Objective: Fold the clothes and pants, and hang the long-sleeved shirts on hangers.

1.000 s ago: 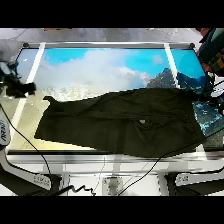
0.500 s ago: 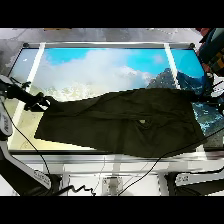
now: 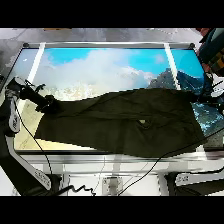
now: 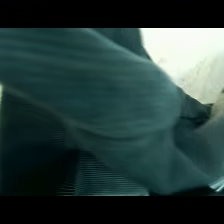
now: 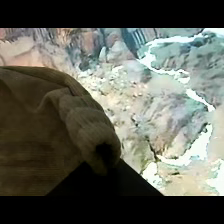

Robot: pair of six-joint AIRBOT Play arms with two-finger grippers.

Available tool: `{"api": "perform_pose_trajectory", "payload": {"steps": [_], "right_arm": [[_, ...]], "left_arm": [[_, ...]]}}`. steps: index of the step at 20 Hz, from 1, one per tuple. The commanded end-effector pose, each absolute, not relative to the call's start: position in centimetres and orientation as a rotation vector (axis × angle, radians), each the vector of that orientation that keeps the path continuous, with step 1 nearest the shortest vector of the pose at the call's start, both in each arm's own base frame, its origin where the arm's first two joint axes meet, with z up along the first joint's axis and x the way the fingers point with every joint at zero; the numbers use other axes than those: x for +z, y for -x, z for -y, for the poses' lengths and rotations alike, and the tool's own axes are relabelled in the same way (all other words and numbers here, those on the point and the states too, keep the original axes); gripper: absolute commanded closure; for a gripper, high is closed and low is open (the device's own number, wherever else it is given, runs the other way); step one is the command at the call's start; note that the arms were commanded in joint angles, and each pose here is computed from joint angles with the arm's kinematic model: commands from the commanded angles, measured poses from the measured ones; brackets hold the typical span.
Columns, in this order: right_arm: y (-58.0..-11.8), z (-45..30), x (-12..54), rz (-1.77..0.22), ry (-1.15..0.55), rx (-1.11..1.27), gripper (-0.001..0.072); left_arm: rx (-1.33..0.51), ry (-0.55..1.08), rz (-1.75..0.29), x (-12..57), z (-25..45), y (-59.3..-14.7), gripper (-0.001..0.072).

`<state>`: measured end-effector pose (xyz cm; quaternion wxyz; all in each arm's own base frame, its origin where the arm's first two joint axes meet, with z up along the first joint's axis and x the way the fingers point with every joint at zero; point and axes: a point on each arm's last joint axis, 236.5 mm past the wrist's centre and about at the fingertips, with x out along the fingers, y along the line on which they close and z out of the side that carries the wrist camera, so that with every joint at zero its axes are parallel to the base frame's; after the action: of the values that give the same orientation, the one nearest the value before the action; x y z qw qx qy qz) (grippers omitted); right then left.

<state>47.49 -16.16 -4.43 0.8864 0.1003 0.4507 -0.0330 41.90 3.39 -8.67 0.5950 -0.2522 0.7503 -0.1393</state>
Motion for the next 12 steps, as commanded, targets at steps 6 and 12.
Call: {"api": "perform_pose_trajectory", "payload": {"steps": [6, 12], "right_arm": [[-47.0, 15.6, -4.8, -0.967, -0.216, -0.048, 0.0679], [-46.5, 15.0, -5.1, -0.992, -0.226, -0.029, 0.0678]], "left_arm": [[-0.353, 0.461, -1.577, -1.8, -7.3, -42.2, 0.0226], [-0.221, 0.551, -1.535, -3.1, -10.3, -37.7, 0.0225]]}}
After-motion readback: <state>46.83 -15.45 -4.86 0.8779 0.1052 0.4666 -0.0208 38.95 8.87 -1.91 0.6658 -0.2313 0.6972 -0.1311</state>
